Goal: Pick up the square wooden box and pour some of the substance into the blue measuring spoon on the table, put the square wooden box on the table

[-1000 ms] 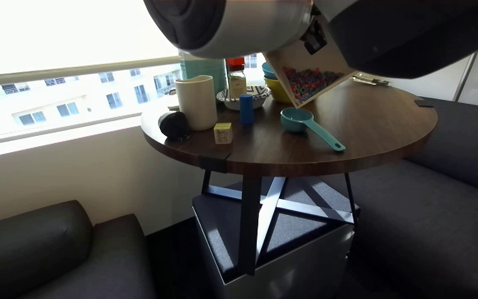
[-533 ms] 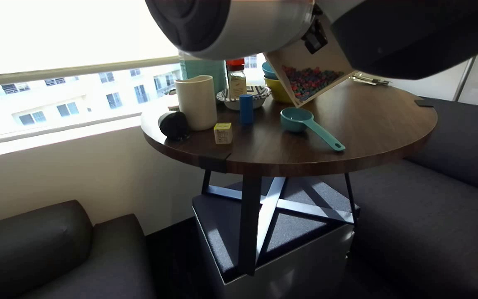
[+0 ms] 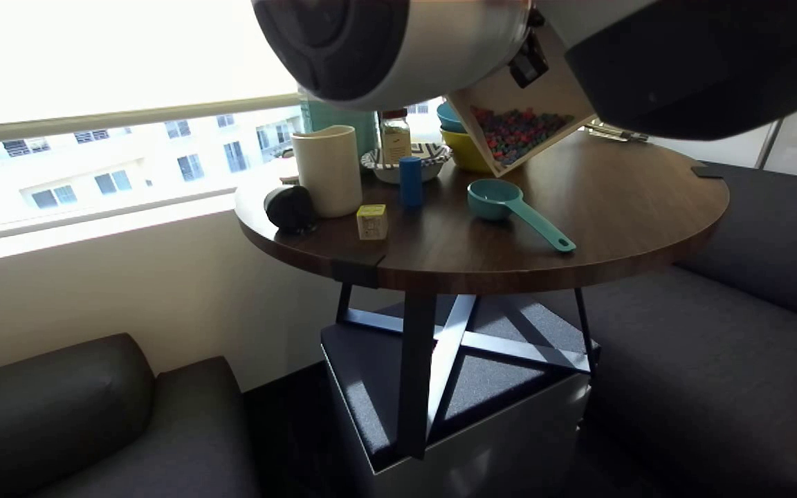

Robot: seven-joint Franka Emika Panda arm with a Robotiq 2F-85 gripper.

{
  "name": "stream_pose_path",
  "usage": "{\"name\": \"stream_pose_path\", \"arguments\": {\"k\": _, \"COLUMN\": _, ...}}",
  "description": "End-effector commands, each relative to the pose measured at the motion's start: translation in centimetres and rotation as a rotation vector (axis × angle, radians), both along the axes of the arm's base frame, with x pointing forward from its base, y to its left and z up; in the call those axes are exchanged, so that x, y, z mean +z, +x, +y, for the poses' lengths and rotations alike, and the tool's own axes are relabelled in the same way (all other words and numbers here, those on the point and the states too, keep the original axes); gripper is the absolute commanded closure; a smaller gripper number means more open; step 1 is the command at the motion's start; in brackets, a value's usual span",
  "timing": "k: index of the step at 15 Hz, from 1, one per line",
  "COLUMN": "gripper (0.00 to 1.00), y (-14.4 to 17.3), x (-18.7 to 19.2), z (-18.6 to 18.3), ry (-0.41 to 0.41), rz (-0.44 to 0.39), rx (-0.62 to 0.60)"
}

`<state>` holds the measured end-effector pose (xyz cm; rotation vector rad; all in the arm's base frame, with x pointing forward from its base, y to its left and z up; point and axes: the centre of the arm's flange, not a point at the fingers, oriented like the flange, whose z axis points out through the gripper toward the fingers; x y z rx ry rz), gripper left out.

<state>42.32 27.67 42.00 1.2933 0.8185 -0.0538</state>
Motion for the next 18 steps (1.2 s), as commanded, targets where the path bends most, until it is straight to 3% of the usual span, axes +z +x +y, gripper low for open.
{"name": "stream_pose_path", "arguments": {"k": 1, "gripper": 0.98, "y": -1.17, "x": 1.21, "z": -0.48, "ry": -0.043, "rz": -0.016, "rx": 0.026}}
{"name": "stream_pose_path", "arguments": {"k": 18, "gripper": 0.98, "y": -1.50, "x": 1.27, "z": 0.18, "ry": 0.058, "rz": 0.026, "rx": 0.064}}
